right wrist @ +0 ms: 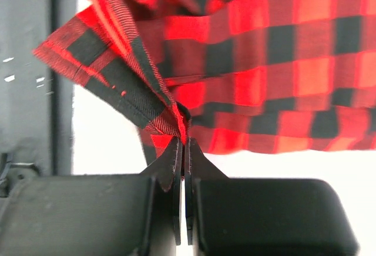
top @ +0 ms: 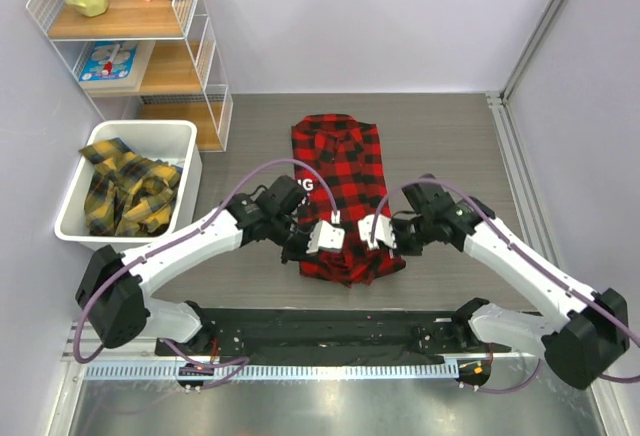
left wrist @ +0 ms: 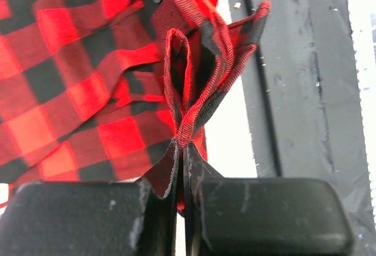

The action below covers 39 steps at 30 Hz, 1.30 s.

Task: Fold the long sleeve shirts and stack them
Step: Fold the shirt

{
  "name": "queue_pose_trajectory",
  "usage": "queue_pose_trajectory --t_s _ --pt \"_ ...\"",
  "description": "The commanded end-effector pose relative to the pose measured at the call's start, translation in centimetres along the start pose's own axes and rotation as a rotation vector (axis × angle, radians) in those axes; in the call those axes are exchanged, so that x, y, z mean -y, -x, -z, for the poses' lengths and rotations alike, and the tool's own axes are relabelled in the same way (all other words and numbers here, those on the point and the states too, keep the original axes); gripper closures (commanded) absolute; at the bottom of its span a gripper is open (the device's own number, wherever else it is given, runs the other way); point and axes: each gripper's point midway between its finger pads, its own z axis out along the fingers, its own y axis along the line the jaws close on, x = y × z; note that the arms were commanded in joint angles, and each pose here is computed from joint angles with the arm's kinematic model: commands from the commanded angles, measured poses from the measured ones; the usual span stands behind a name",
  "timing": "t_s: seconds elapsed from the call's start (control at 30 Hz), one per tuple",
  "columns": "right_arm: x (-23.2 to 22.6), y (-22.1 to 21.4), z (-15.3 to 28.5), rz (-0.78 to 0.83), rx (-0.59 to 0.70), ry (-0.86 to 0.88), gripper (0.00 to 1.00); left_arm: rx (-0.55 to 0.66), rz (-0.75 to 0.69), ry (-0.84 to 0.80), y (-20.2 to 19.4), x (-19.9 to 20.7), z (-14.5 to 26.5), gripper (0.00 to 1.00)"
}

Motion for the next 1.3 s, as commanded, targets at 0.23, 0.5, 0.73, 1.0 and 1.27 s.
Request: queue_pose_trajectory --t_s 0.23,0.5,0.73,1.0,1.27 --pt "14.0 0.2 0.0 -0.013 0.042 -0.130 0.99 0.039 0.015 0.086 0.1 -10.5 3.5 1.00" --pt "23.6 -2.4 -1.7 0.013 0.073 -0.150 0.99 -0.035 0.130 0.144 -4.1 -21.7 2.6 1.00" --pt "28.4 -5.1 -4.1 -0.002 0.052 -0.153 0.99 -0.082 0.187 0.157 -6.8 -26.2 2.7 1.00" --pt "27.5 -6.1 -5.4 -0.026 0.058 -0.098 0.87 -0.079 0.234 0.157 -7.7 -26.3 2.3 0.95" --pt "28.6 -6.7 -3.5 -0.152 0.013 -0.187 0.41 -0.127 0.431 0.347 -10.2 -28.8 4.1 0.61"
